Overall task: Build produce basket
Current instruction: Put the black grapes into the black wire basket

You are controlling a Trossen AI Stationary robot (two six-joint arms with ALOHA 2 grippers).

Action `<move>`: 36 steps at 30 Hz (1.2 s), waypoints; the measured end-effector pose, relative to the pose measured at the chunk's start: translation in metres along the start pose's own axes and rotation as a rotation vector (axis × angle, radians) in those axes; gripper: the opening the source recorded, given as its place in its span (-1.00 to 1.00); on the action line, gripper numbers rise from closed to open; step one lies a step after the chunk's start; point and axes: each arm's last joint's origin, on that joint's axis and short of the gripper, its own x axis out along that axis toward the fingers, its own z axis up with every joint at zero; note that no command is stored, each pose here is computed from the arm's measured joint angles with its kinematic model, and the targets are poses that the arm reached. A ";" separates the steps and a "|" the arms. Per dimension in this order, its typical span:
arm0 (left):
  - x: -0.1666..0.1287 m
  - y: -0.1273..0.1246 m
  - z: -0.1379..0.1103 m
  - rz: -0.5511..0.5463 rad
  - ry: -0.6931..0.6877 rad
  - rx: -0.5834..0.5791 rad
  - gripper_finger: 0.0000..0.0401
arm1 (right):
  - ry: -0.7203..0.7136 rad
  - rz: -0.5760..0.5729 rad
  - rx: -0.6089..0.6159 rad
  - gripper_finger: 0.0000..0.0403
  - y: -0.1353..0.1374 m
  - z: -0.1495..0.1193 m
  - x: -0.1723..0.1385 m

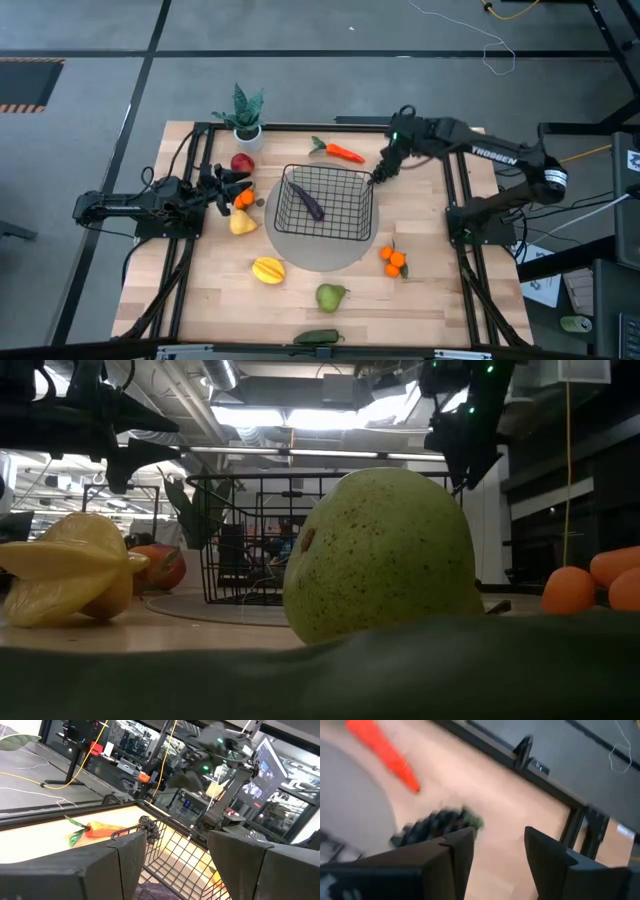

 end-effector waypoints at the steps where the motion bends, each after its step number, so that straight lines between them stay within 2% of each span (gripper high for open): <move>1: 0.000 0.000 0.000 0.000 0.000 0.000 0.01 | -0.013 -0.006 0.006 -0.20 -0.005 0.005 0.003; 5: 0.000 0.000 0.000 0.000 0.000 0.000 0.01 | -0.025 0.010 0.051 -0.20 -0.022 0.017 0.014; 10: 0.000 0.000 0.000 0.001 0.000 0.001 0.01 | -0.029 0.104 -0.290 -0.20 -0.026 0.027 0.031; 14: 0.000 0.000 0.000 0.001 -0.001 0.001 0.01 | -0.049 0.168 -0.390 -0.20 -0.018 0.035 0.047; 18: 0.000 0.000 0.000 0.001 0.000 0.001 0.01 | 0.053 0.188 -0.466 -0.16 -0.008 0.032 0.069; 26: 0.000 0.000 0.000 0.001 0.000 0.001 0.01 | 0.280 0.197 -0.622 0.11 0.008 0.018 0.112; 32: 0.000 0.000 0.000 0.001 0.000 0.001 0.01 | 0.369 0.361 -0.843 0.15 0.015 0.008 0.119; 36: 0.000 0.000 0.000 0.001 0.000 0.001 0.01 | 0.368 0.386 -0.871 0.13 0.021 0.007 0.125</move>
